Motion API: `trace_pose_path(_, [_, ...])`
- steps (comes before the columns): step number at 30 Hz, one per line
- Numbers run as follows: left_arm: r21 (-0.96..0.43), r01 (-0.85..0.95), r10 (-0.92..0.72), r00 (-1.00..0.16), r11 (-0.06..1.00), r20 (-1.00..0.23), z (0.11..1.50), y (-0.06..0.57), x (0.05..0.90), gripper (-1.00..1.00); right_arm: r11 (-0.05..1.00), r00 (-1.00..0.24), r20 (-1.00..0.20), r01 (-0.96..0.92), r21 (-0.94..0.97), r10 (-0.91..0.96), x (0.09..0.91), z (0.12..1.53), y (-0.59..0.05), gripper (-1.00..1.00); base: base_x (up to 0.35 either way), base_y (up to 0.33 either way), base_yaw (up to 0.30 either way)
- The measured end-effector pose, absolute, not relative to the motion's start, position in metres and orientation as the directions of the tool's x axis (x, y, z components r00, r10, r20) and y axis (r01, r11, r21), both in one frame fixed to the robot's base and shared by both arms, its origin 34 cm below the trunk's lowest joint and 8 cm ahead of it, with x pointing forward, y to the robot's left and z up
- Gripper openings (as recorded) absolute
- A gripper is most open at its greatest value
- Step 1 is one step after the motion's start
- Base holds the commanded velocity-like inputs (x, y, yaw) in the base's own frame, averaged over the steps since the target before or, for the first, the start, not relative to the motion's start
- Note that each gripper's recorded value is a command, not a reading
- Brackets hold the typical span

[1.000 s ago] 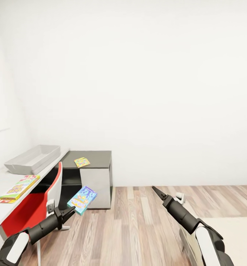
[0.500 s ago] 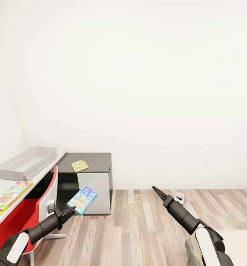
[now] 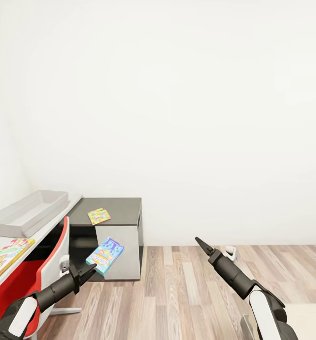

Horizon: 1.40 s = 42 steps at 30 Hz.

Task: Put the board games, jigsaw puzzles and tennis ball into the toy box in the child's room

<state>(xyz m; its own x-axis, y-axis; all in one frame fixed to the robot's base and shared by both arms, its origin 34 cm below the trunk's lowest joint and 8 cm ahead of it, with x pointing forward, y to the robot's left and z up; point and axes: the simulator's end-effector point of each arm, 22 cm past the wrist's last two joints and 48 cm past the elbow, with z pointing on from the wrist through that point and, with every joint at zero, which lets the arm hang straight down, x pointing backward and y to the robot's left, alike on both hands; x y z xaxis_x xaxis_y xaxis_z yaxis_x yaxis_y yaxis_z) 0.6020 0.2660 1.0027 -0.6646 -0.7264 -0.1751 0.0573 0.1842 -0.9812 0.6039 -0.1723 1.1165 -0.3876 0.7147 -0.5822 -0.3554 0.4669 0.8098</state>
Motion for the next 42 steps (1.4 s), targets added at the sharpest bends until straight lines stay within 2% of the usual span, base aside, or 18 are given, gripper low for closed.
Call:
trace_pose_path(15, [-0.981,0.057,-0.726,-0.665,0.186,-0.176,1.0024,0.2660,0.6019,-1.00,0.470,-0.386,-0.587,-0.361,0.806,0.711,0.6035,1.1183,-0.1716,1.00,0.170,-0.110,0.079])
trace_pose_path(28, [-0.980,0.059,-0.725,-0.664,0.190,-0.180,1.0032,0.2660,0.6019,-1.00,0.472,-0.384,-0.590,-0.363,0.804,0.710,0.6032,1.1195,-0.1712,1.00,0.187,-0.014,0.078])
trace_pose_path(42, [-0.981,0.060,-0.727,-0.664,0.186,-0.178,1.0039,0.2659,0.6021,-1.00,0.471,-0.385,-0.590,-0.363,0.804,0.710,0.6032,1.1194,-0.1702,1.00,0.026,0.000,0.002])
